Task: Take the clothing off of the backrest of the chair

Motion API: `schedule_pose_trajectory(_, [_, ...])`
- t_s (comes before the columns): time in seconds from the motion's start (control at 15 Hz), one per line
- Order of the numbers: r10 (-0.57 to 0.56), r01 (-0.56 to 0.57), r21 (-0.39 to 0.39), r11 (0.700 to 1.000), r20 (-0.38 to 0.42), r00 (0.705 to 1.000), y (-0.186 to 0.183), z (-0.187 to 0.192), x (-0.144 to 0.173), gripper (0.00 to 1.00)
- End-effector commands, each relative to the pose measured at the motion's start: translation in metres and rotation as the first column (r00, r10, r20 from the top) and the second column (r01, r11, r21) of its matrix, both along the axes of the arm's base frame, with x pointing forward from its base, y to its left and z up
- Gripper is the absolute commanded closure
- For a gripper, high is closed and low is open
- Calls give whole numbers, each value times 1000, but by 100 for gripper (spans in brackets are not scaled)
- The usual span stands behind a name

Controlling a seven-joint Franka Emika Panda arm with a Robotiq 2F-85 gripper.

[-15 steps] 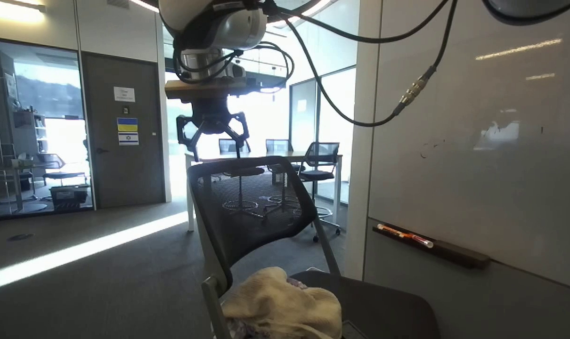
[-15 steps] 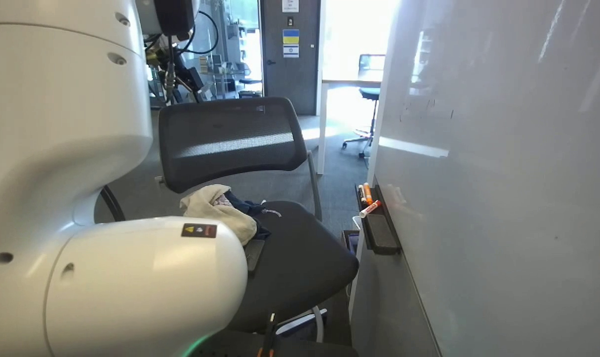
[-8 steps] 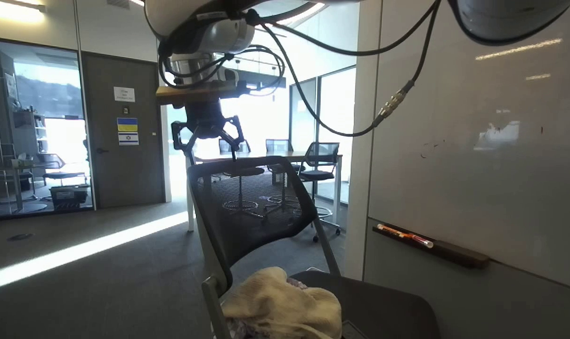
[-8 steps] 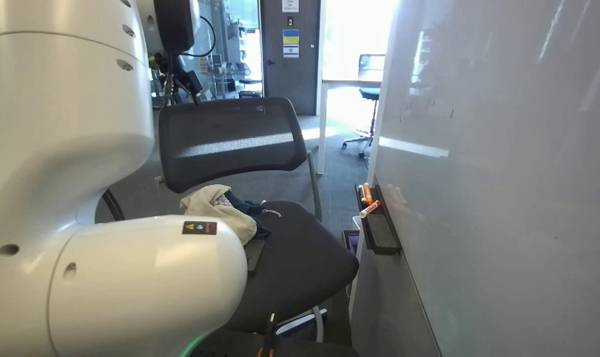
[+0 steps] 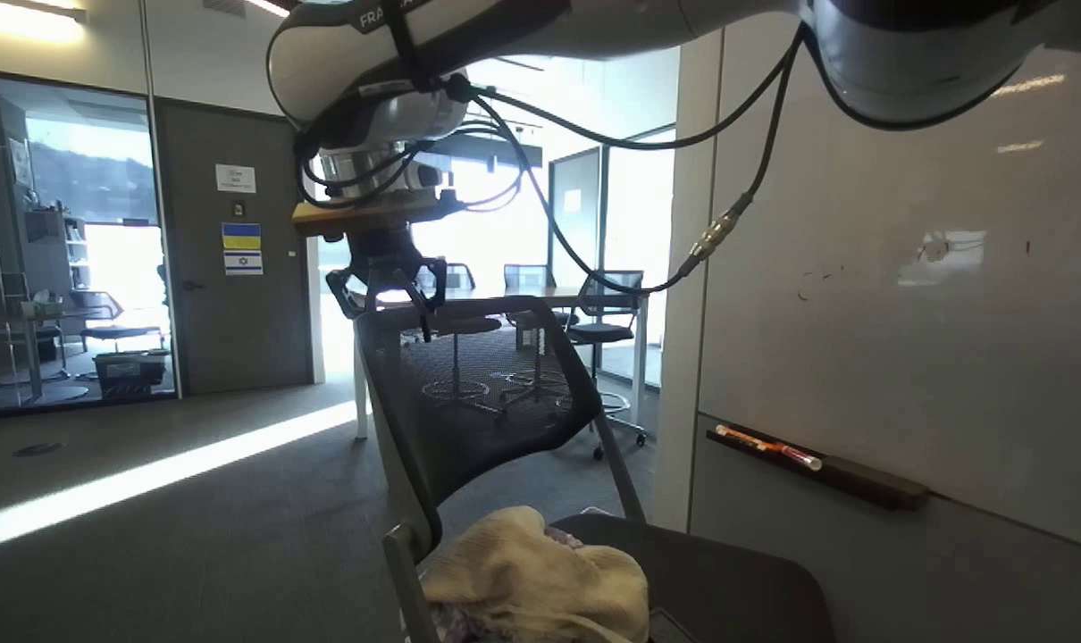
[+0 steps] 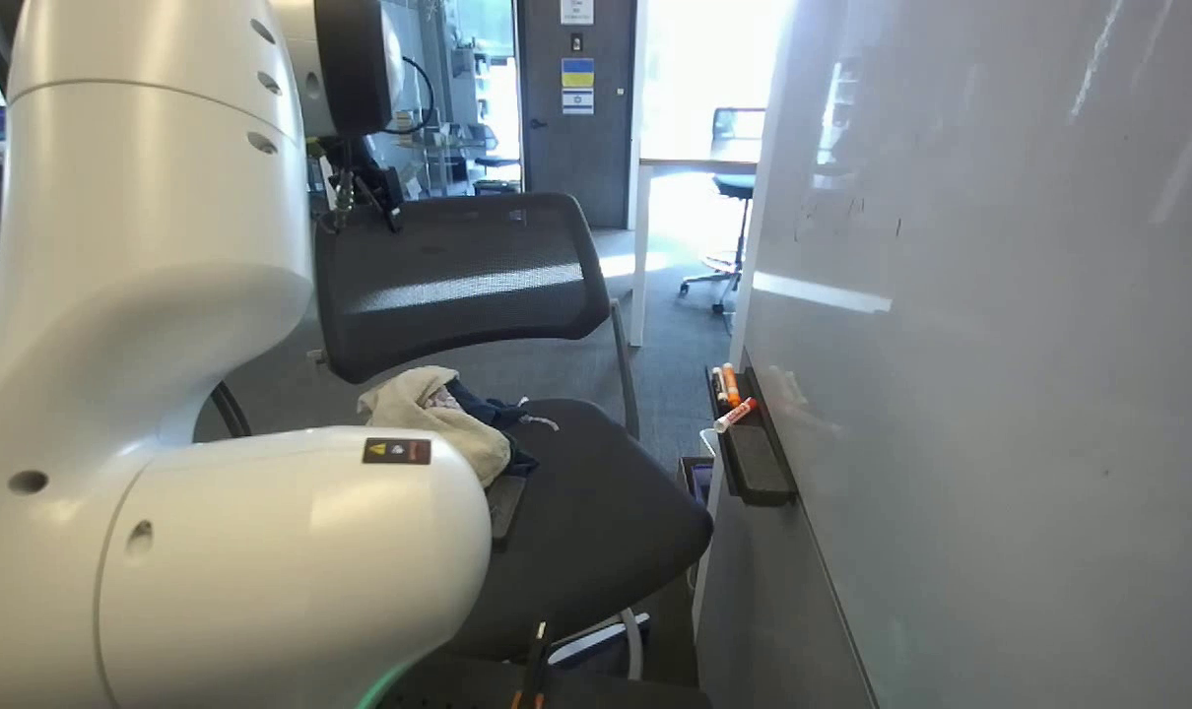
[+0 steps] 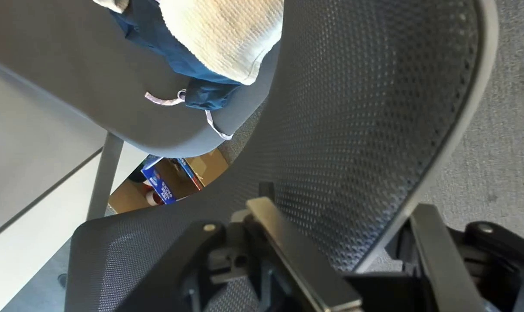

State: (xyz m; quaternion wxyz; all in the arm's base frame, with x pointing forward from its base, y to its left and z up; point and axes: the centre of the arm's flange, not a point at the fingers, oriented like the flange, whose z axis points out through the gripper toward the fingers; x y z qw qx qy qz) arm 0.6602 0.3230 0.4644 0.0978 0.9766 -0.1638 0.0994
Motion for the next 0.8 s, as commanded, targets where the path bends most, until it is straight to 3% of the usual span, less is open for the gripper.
schedule_pose_trajectory(0.0, [28, -28, 2, 1000, -16, 999, 5, 15, -1, 73])
schedule_pose_trajectory(0.13, [48, -47, 10, 999, -42, 998, 2, 12, -9, 88])
schedule_pose_trajectory(0.2, [56, -55, 11, 998, -48, 997, 2, 11, -12, 90])
schedule_pose_trajectory(0.73, [119, -116, 36, 993, -109, 987, -9, 2, -33, 88])
